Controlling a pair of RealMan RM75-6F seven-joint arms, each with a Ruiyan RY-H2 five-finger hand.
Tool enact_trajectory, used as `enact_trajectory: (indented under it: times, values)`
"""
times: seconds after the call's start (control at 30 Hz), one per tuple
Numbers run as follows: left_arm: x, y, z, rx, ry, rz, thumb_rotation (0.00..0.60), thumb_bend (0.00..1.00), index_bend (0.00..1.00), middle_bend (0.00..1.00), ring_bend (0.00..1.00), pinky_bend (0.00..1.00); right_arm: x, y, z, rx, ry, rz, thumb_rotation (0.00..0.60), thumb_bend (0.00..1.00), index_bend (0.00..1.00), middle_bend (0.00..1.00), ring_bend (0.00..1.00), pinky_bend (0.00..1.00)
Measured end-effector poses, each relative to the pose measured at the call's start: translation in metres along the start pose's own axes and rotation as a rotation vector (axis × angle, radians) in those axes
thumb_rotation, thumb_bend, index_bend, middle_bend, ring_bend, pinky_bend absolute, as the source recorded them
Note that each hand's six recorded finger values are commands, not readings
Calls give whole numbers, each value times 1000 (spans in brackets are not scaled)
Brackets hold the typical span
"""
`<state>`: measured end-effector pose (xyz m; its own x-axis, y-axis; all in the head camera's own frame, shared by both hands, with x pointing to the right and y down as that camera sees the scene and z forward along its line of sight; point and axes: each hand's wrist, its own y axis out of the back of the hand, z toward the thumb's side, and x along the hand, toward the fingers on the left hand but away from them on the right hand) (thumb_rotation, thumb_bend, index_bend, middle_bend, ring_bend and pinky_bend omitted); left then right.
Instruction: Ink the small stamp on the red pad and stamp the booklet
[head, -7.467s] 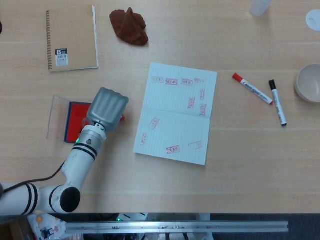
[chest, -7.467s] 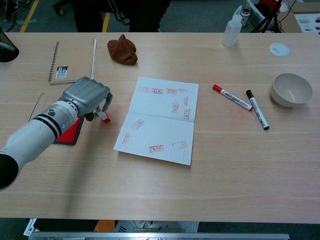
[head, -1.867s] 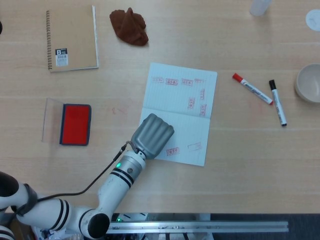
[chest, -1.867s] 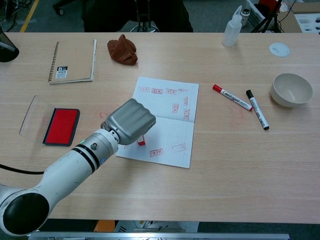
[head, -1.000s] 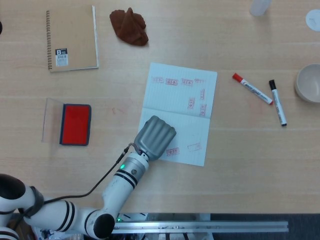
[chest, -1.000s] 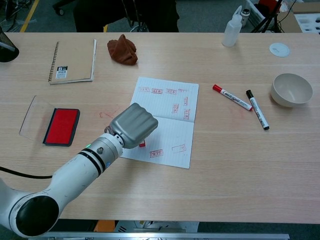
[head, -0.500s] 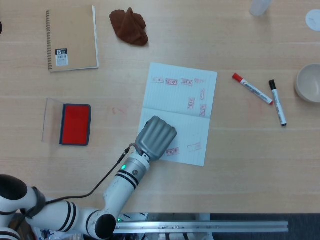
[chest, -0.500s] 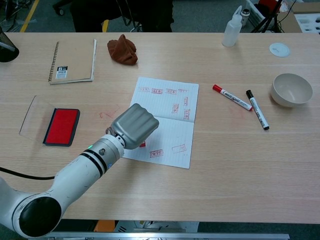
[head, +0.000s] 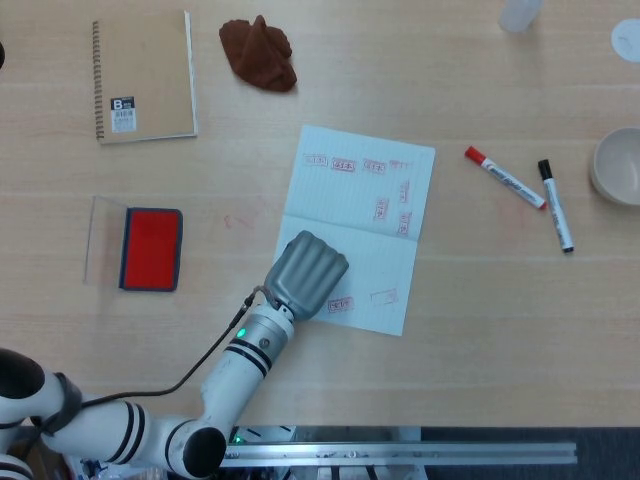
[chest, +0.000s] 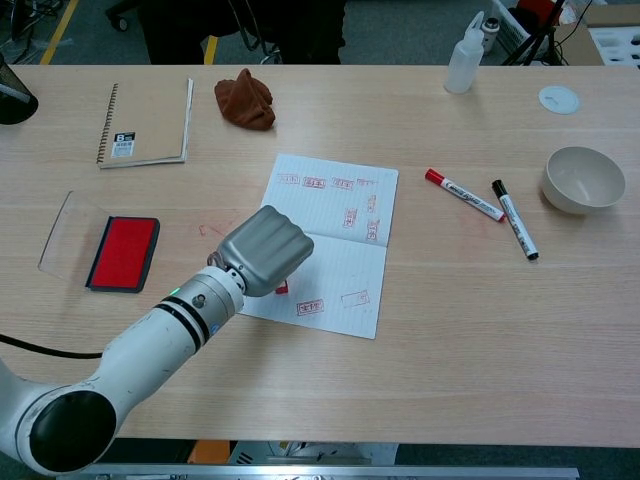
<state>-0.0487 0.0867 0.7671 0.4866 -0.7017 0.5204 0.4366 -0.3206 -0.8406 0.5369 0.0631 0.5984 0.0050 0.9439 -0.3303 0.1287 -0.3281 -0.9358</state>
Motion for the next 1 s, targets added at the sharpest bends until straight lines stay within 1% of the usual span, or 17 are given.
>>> enact_trajectory:
  times: [0.3,0.4,0.5,0.73,0.9,1.0]
  values:
    - [-13,29,-41,-5,45,71,600,294,587,1000,1000,1000,-4,-2,5,-5,15,1,600,154,339,397,285,357]
    - [-16,34,-55,-9,64,88,600,294,587,1000,1000,1000,-5,-3,9,-6,24,3,600,154,339,397,285,357]
    - [-19,34,-68,-13,83,92,600,294,587,1000,1000,1000,-7,-3,12,-7,32,4,600,154,339,397,285,356]
    - [-19,19,-80,2,102,67,600,294,578,1000,1000,1000,-7,-3,15,-4,36,6,600,154,339,397,285,356]
    - [-17,-6,-93,32,132,24,600,294,576,1000,1000,1000,-5,-2,15,0,33,4,600,154,339,397,285,356]
    - [-17,-19,-99,33,148,0,600,294,575,1000,1000,1000,-4,-2,15,0,30,4,600,154,339,397,285,356]
